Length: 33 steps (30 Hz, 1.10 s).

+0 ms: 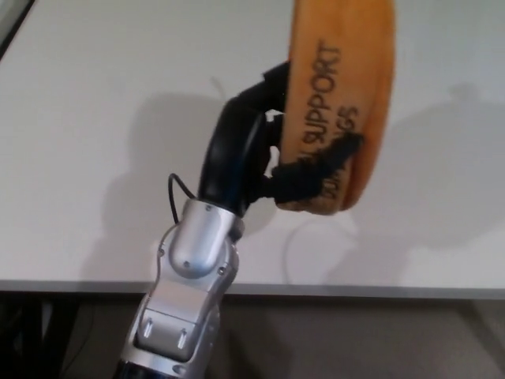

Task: A soft plate is kept in the center of the table close to the robot and the robot uses its left hand to pick up the plate, turns it upside down and places it back on the table

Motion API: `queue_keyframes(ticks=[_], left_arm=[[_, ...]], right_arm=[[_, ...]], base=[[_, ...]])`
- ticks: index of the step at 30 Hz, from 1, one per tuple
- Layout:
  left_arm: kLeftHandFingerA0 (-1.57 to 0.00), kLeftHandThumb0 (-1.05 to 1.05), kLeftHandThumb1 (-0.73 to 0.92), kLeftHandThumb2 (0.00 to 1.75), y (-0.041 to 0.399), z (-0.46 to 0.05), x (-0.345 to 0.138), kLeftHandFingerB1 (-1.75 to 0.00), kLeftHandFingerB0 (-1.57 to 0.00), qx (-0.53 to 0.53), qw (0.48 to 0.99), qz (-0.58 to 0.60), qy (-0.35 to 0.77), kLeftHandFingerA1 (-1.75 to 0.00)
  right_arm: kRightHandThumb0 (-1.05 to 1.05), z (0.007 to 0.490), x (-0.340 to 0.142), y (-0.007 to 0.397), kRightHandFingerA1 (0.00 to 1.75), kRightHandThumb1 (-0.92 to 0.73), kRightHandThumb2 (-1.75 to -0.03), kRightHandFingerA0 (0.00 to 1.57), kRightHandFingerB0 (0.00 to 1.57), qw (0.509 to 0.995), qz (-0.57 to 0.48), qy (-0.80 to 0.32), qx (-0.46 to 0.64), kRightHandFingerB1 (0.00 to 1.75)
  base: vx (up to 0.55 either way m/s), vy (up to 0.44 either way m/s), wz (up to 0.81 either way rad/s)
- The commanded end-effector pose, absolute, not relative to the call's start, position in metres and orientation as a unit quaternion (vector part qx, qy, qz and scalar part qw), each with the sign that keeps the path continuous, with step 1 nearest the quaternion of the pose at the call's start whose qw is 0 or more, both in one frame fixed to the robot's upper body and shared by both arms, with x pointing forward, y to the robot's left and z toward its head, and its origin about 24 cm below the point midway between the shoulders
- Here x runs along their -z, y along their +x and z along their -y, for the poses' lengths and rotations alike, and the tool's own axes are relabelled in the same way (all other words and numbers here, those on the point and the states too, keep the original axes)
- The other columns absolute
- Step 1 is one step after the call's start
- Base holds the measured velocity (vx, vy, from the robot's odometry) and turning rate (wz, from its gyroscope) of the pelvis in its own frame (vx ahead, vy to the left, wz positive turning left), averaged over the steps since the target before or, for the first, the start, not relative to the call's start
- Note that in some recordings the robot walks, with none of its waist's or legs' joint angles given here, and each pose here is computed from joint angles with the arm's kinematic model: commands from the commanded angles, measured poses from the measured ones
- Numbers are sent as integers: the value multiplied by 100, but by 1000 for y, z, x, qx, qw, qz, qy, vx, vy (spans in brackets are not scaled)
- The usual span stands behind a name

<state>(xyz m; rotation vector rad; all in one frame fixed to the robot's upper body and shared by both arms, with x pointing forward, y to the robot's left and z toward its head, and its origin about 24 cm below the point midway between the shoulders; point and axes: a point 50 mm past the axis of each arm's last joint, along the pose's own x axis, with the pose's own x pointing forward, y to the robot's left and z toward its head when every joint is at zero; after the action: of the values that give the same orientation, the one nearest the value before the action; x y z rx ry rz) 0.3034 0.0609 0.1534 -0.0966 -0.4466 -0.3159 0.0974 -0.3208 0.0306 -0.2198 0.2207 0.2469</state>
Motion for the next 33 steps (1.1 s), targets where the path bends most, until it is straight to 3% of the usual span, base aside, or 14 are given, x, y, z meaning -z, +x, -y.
queue_keyframes(ticks=[1, 11, 12, 14, 15, 16, 18, 19, 20, 22, 23, 24, 25, 33], left_arm=[[-106, -58, 72, 61, 311, -161, -102, -175, -76, -166, 664, 111, -721, -175], [-105, -58, 71, 61, 308, -157, -94, -175, -74, -169, 670, 100, -716, -175], [-105, -62, 72, 61, 307, -155, -93, -175, -73, -164, 677, 89, -712, -175], [-104, -62, 72, 61, 308, -154, -92, -175, -72, -161, 682, 79, -709, -175], [-104, -61, 72, 61, 307, -153, -91, -175, -73, -162, 685, 75, -706, -175], [-103, -61, 72, 62, 307, -152, -90, -175, -71, -163, 688, 70, -703, -175], [-103, -61, 72, 62, 307, -153, -88, -175, -71, -163, 690, 64, -703, -175], [-104, -62, 73, 62, 308, -153, -89, -175, -71, -163, 694, 58, -699, -175], [-100, -61, 68, 65, 308, -154, -89, -175, -73, -168, 696, 43, -696, -175], [-102, -58, 70, 66, 310, -156, -89, -175, -74, -179, 706, 3, -685, -175], [-100, -47, 72, 62, 312, -158, -89, -175, -64, -183, 708, -21, -682, -175], [-100, -47, 72, 62, 313, -159, -89, -175, -64, -186, 705, -41, -683, -175], [-99, -43, 74, 61, 313, -161, -89, -175, -60, -185, 701, -51, -687, -175], [-100, -38, 82, 63, 313, -174, -73, -169, -58, -232, 679, -118, -687, -175]], right_arm=[[-78, 328, -31, 90, 49, -74, -94, 18, 0, 972, -154, -128, -120, 0], [-80, 327, -32, 91, 48, -75, -95, 16, 0, 971, -153, -136, -127, 0], [-77, 328, -32, 91, 41, -92, -72, 21, 0, 971, -152, -135, -128, 0], [-77, 328, -33, 93, 40, -92, -72, 20, 0, 971, -151, -136, -129, 0], [-95, 329, -33, 93, 50, -85, -111, 18, 0, 971, -150, -136, -128, 0], [-78, 329, -33, 93, 41, -92, -71, 21, 0, 971, -149, -135, -129, 0], [-78, 329, -33, 94, 41, -92, -71, 21, 0, 971, -149, -132, -131, 0], [-80, 328, -33, 95, 48, -73, -94, 17, 0, 972, -146, -132, -130, 0], [-93, 327, -34, 96, 49, -83, -111, 13, 0, 972, -145, -133, -131, 2], [-88, 328, -34, 97, 47, -80, -112, 11, 0, 971, -144, -137, -131, 8], [-80, 328, -35, 97, 40, -92, -72, 19, 0, 971, -144, -139, -131, 0], [-80, 328, -35, 98, 40, -92, -72, 19, 0, 971, -144, -139, -130, 0], [-88, 328, -35, 98, 47, -80, -112, 10, 0, 971, -145, -138, -131, 8], [-96, 327, -35, 100, 49, -83, -111, 13, 0, 972, -144, -129, -133, 0]], base=[[0, 0, 0], [0, 0, 0], [0, 0, 0], [0, 0, 0], [0, 0, 0], [0, 0, 0], [0, 0, 0], [0, 0, 0], [0, 0, 0], [0, 0, 0], [0, 0, 0], [0, 0, 0], [0, 0, 0], [0, 0, 0]])
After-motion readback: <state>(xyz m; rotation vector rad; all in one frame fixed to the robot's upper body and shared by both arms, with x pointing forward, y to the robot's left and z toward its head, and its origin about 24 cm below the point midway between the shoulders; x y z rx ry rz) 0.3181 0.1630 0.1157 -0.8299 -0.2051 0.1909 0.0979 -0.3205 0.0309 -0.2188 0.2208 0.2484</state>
